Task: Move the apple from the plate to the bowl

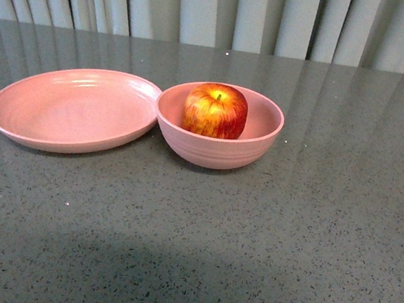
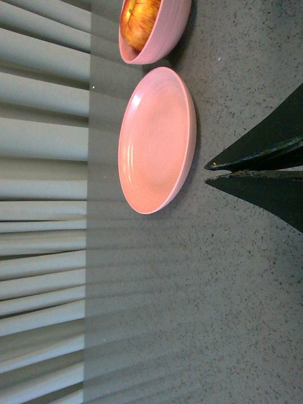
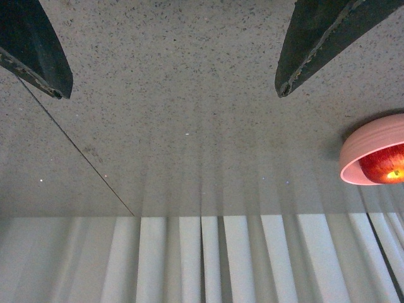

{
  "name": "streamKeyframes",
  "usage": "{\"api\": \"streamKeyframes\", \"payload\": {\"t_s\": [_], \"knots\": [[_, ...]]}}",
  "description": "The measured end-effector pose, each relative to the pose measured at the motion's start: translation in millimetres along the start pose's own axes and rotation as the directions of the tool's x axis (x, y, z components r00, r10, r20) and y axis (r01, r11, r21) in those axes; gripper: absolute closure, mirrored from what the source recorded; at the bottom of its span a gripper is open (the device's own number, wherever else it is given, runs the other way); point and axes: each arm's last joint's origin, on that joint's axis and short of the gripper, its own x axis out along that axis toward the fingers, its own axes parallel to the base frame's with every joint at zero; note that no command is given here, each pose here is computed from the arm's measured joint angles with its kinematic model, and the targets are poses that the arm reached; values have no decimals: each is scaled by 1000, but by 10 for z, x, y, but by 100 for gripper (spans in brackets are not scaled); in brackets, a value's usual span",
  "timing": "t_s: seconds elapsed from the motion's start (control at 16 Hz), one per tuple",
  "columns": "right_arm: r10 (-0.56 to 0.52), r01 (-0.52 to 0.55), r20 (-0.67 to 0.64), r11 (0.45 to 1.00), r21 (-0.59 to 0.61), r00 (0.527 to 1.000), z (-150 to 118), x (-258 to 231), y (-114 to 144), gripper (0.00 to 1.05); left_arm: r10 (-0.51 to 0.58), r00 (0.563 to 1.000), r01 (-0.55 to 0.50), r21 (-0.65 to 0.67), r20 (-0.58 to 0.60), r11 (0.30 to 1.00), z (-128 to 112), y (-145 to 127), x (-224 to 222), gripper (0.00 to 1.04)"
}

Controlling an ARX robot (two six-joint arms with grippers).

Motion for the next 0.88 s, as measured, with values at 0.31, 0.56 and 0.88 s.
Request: {"api": "streamKeyframes", "payload": {"t_s": [0.31, 0.56, 0.88], "knots": [[0, 0, 0, 1000, 0, 1000, 0, 0, 0, 7, 0, 1000, 0, 0, 0, 1000, 0, 0, 0, 70], [0, 0, 1, 1000, 0, 1000, 1, 0, 0, 7, 0, 1000, 0, -1, 0, 1000, 0, 0, 0, 26], [0, 0, 1, 1000, 0, 1000, 1, 0, 0, 7, 0, 1000, 0, 2, 0, 1000, 0, 0, 0, 7]]}}
